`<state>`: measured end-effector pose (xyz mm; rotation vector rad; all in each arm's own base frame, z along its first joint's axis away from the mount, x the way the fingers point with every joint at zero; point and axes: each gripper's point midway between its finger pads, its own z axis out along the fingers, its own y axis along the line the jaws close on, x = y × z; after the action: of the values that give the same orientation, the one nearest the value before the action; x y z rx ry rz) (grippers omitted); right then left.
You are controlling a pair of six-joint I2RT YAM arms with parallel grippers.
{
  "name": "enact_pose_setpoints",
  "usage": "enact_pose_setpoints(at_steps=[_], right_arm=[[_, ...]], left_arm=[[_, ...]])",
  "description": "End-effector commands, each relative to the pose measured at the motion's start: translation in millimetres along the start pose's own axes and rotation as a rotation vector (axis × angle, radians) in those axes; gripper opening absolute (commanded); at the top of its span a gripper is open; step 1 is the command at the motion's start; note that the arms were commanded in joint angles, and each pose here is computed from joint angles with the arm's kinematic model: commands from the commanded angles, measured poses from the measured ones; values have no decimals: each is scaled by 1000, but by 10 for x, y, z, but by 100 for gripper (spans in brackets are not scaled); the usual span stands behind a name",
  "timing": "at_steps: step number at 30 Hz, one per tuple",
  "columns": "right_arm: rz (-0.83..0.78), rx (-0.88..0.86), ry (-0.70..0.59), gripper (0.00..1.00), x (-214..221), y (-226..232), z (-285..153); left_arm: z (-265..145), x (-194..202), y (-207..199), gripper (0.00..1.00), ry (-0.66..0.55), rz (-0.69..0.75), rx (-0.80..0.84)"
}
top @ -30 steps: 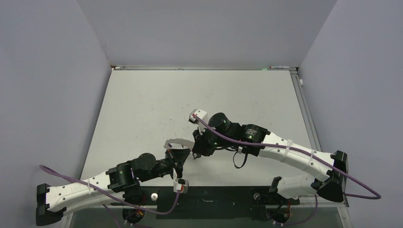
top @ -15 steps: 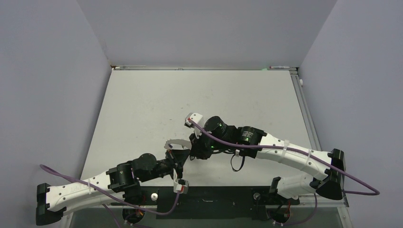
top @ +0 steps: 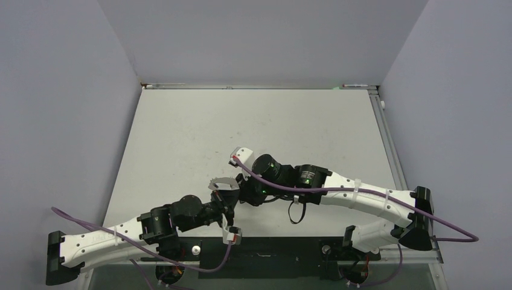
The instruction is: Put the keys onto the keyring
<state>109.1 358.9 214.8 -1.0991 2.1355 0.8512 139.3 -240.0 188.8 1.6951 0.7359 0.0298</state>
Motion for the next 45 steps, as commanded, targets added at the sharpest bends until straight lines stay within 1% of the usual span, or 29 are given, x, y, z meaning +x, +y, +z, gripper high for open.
enact_pose_setpoints(at_steps=[1, 8, 10, 12, 14, 19, 25, 26, 31, 34, 36, 38, 41, 43, 45], right_arm=[[11, -44, -39, 5, -163, 260, -43], [48, -32, -51, 7, -186, 293, -28], [66, -34, -65, 9, -220, 313, -32], [82, -46, -81, 10, -256, 347, -33], [91, -61, -91, 14, -283, 388, -36], [96, -87, -121, 22, -372, 481, -74], [82, -130, -172, 27, -534, 600, -166], [75, -139, -179, 28, -555, 618, -190], [24, -159, -231, 45, -705, 664, -425], [-36, -139, -218, 58, -689, 624, -547], [-73, -130, -214, 65, -685, 601, -619], [-114, -130, -218, 68, -685, 591, -703], [-171, -104, -231, 68, -678, 520, -831], [-229, -49, -246, 68, -673, 401, -904], [-277, 42, -267, 67, -681, 217, -956]], left_arm=[[-44, -14, 369, 0, 22, -25, -142], [-69, 0, 446, 0, 31, -34, -181], [-73, 18, 439, 0, 39, -33, -183], [-92, -10, 540, 0, 27, -43, -229], [-113, -6, 592, 0, 29, -46, -257], [-183, 12, 779, 0, 47, 5, -353], [-281, 3, 1006, 0, 70, 86, -457], [-296, 2, 1030, 0, 72, 92, -468], [-373, -27, 1118, 0, 62, 102, -509], [-409, -47, 1154, 0, 51, 98, -525], [-423, -54, 1164, 0, 48, 100, -531], [-437, -59, 1178, 0, 46, 100, -536], [-457, -70, 1201, 0, 41, 99, -544], [-468, -79, 1204, 0, 35, 99, -547], [-490, -93, 1222, 0, 25, 93, -557]])
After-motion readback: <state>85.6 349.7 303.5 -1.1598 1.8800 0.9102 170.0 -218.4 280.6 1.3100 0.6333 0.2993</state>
